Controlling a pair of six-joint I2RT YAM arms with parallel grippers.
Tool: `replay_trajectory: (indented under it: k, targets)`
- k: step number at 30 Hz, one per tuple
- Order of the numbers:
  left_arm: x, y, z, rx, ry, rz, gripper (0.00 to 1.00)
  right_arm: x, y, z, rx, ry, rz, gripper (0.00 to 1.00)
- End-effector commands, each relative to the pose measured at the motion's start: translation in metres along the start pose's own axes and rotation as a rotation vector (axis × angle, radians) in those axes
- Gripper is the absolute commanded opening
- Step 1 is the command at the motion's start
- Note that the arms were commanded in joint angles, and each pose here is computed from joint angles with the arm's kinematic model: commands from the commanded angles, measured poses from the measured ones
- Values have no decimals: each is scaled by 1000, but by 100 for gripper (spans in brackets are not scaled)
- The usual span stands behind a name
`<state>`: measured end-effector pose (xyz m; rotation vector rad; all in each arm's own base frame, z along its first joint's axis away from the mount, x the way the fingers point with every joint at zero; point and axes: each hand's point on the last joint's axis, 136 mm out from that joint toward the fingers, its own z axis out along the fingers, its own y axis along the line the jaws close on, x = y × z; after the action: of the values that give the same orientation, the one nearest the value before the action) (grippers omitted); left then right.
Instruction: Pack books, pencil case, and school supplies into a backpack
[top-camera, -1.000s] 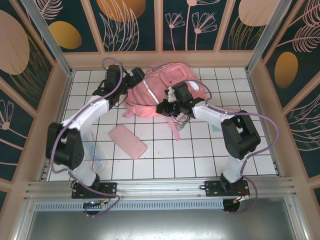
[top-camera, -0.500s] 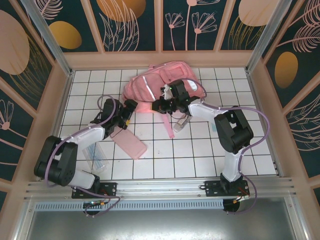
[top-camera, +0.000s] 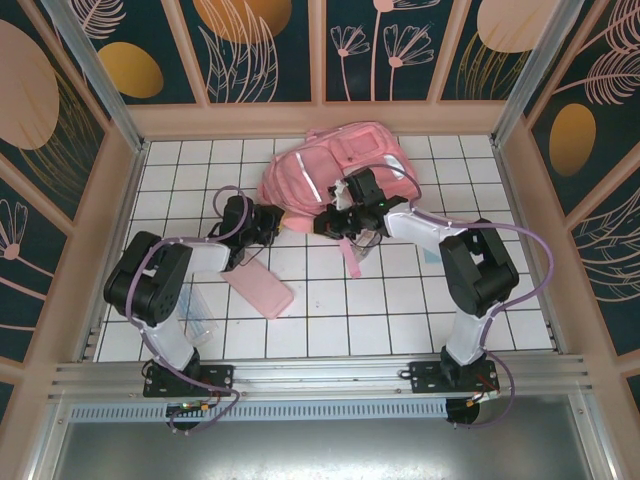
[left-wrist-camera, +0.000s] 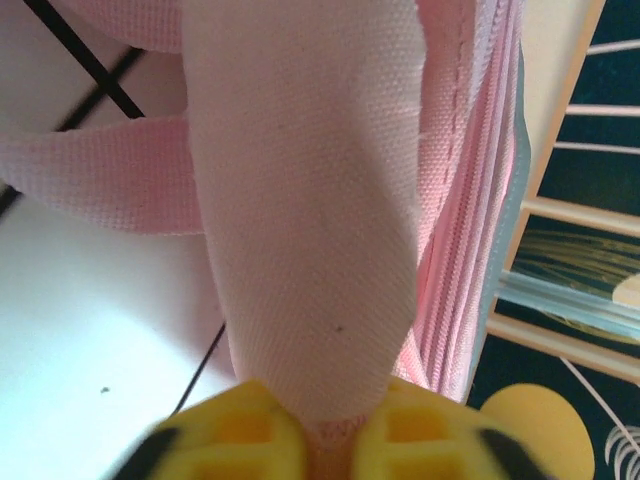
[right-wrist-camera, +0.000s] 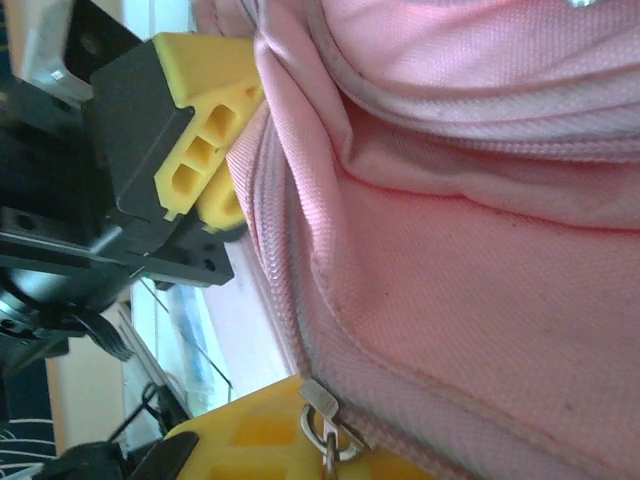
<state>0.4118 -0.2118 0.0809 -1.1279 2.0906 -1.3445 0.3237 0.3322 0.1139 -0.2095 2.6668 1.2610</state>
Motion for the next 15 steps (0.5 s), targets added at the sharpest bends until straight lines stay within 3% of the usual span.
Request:
replay_trajectory:
  k: [1,7,15]
  targets:
    - [-12,-33,-3,119,-46,19,0,28,-21,-17,138,112,-63,0]
    - [-16,-51,-21,99,-94,114,0,20,-123,-61,636,131,-72,0]
    - [-18,-52,-39,88,-133,139,0,-14,-189,-133,964,27,-6,0]
